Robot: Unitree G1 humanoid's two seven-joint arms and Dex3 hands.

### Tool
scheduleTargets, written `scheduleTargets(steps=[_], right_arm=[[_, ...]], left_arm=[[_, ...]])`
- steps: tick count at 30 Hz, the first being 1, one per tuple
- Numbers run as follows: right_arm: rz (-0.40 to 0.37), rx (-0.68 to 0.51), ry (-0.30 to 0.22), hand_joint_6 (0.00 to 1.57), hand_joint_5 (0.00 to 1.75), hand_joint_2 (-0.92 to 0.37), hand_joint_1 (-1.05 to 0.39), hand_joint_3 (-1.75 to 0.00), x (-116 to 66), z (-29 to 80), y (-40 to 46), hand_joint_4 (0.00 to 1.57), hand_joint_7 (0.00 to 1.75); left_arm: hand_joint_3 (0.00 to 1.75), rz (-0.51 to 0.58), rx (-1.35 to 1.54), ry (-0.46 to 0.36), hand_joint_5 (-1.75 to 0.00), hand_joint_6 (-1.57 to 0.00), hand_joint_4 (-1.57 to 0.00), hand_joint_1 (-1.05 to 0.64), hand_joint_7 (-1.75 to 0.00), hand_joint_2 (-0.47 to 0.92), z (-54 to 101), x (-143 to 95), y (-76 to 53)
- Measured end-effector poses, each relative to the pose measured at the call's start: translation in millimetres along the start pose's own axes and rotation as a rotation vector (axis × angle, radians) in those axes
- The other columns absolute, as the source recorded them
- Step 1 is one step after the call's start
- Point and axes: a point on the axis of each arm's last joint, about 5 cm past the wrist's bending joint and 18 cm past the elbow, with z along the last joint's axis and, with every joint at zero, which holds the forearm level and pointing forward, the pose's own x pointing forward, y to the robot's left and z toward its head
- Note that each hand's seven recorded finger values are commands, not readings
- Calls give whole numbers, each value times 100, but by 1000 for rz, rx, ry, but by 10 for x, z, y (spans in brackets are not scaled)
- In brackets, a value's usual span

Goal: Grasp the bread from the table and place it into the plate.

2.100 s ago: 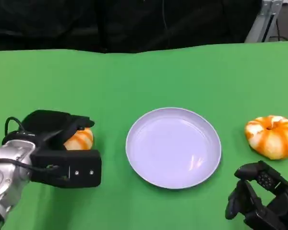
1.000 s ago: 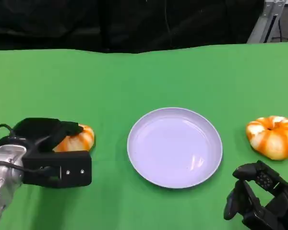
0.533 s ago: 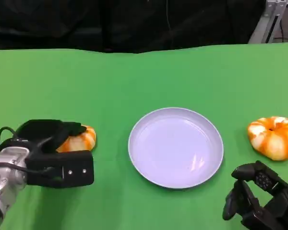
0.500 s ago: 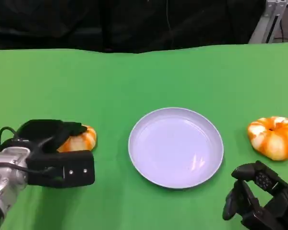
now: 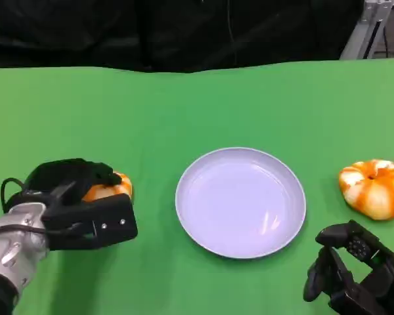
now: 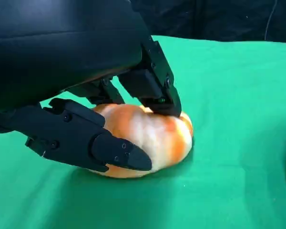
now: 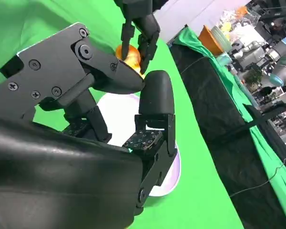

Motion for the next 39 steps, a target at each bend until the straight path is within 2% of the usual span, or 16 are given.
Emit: scheduleTargets(steps=[3, 8, 15, 19, 20, 21, 23, 26, 28, 31, 39], right_arm=[[2, 2, -1, 81, 175, -54, -14, -112, 0, 1, -2, 84, 144], [3, 1, -1, 81, 175, -54, -14, -111, 1, 2, -1, 85, 144], [2, 2, -2, 82, 174, -54, -14, -111, 1, 3, -3, 85, 143], [0, 2, -2, 82, 175, -53, -15, -110, -1, 5, -7, 85, 143], [0, 2, -2, 82, 175, -53, -15, -110, -2, 6, -8, 85, 143], [0, 1, -3, 82, 175, -54, -15, -110, -1, 6, -8, 85, 143], [1, 0, -3, 82, 175, -53, -16, -110, 0, 7, -8, 85, 143], [1, -1, -2, 82, 175, -54, -16, -110, 0, 8, -9, 85, 144], [0, -2, -3, 82, 175, -54, -15, -110, -1, 9, -11, 85, 144], [0, -2, -3, 82, 175, -54, -15, -110, -1, 10, -12, 85, 144], [0, -2, -3, 84, 174, -54, -14, -108, -2, 10, -13, 86, 141]], left_arm=[[31, 22, -2, -1, -174, -48, -70, -8, -173, 92, 6, 1, -13], [37, 36, -9, -12, -175, -46, -69, -9, -175, 91, 13, -12, -24], [36, 63, -14, -56, -175, -45, -68, -9, -175, 87, 38, -45, -13], [38, 114, -28, -94, -175, -57, -75, -10, -166, 88, 96, -40, 80], [39, 133, -32, -111, -175, -59, -75, -11, -159, 87, 126, -36, 116], [41, 150, -35, -130, -175, -57, -75, -9, -168, 86, 161, -33, 162], [43, 176, -46, -164, -175, -58, -76, -8, -173, 85, 228, -37, 250], [58, 214, -60, -215, -175, -61, -79, -7, -174, 79, 322, -63, 359], [72, 220, -70, -236, -175, -66, -81, -6, -173, 70, 366, -82, 398], [85, 239, -83, -268, -175, -68, -83, -4, -172, 63, 425, -116, 452], [92, 293, -96, -365, -175, -66, -83, -5, -174, 58, 589, -190, 565]])
